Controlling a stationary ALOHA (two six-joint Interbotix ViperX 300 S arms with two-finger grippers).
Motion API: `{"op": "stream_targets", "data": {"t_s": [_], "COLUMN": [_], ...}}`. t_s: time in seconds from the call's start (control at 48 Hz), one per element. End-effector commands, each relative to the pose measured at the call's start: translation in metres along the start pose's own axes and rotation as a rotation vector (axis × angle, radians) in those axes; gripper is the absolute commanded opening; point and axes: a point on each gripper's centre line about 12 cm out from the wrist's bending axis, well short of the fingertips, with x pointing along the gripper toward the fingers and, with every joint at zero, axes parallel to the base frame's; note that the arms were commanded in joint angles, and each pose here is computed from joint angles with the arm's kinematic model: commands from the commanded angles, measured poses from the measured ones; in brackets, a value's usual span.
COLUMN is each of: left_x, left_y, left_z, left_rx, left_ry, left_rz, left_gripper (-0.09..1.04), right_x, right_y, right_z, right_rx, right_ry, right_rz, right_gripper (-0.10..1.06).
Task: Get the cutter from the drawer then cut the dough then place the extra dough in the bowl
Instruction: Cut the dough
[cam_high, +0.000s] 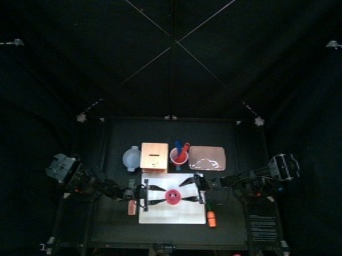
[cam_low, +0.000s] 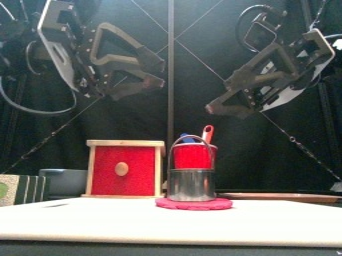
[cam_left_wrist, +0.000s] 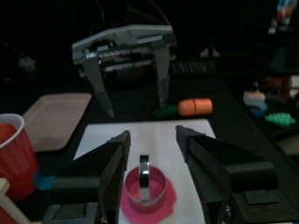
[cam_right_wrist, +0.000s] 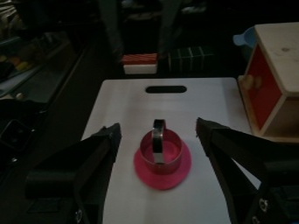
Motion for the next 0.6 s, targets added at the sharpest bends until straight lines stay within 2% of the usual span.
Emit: {"op": "stream_targets", "data": {"t_s": [0.021, 0.104, 0.292, 0.417, 0.604], "left_x": [0.01, 0.011, 0.014, 0.021, 0.03], "left_y": [-0.002, -0.002, 0.005, 0.01, 0.022], "left_z": [-0.008, -0.013, -0.015, -0.017, -0.017], "left_rx": [-0.022, -0.015, -0.016, -0.007, 0.015], "left_ry": [-0.009, 0.004, 0.057, 0.104, 0.136], "left_rz": [0.031, 0.033, 0.04, 0.036, 0.054], "left_gripper": [0.83, 0.83, 0.83, 0.83, 0.83], "right_x": [0.01, 0.015, 0.023, 0.026, 0.027], "right_y": [0.006, 0.015, 0.037, 0.038, 0.04], "right_z": [0.001, -0.009, -0.023, -0.03, -0.029], "right_rx": [0.013, 0.032, 0.064, 0.074, 0.075], "right_ry": [-0.064, -0.081, -0.089, -0.072, -0.074], "right_rz": [-0.028, -0.042, -0.047, -0.065, -0.061], "right_gripper": [0.98, 0.98, 0.98, 0.98, 0.98]}}
